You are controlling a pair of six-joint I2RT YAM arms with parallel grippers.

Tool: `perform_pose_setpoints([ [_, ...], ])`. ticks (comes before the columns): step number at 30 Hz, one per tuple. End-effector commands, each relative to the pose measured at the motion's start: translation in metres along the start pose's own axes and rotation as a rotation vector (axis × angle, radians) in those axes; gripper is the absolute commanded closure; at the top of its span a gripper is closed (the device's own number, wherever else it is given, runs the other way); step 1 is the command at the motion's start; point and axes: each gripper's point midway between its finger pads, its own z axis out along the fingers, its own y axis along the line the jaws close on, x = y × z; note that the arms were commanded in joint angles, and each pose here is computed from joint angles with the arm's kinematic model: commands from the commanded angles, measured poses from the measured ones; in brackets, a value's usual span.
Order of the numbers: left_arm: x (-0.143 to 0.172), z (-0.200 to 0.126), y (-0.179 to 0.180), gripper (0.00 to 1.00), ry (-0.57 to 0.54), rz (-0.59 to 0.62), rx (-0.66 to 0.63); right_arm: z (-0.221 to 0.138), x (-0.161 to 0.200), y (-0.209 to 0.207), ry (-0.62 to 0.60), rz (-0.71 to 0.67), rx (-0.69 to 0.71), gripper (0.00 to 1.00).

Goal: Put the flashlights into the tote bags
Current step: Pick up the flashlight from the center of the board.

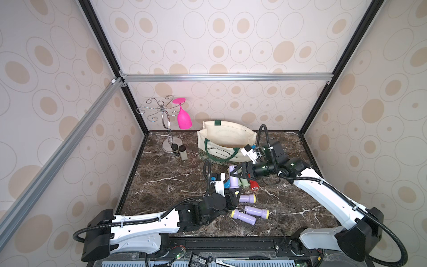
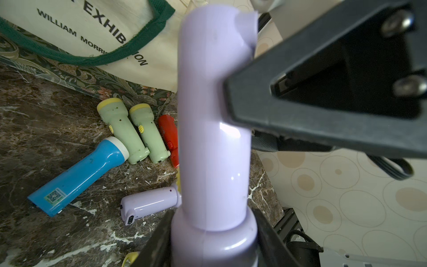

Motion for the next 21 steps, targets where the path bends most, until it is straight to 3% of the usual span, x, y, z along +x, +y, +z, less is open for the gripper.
perform_pose_setpoints([
  [1,-0.008,-0.001,-0.01,0.87,-0.041,-0.003,0.031,0.004,-0.001,0.007,0.018,0.0,-0.045,0.3],
  [8,-0.008,0.0,-0.01,0.88,-0.045,-0.006,0.03,0.01,0.003,0.009,0.045,-0.03,-0.043,0.45],
  [18,-0.007,-0.001,-0.007,0.88,-0.046,-0.006,0.022,0.001,0.001,0.011,0.016,-0.087,-0.003,0.86],
  [20,-0.007,0.0,-0.006,0.82,-0.046,-0.009,0.019,-0.002,-0.001,0.012,0.003,-0.105,0.003,0.92],
  [21,-0.006,0.0,-0.006,0.73,-0.046,-0.012,0.019,-0.004,-0.002,0.013,-0.003,-0.122,0.016,0.95],
])
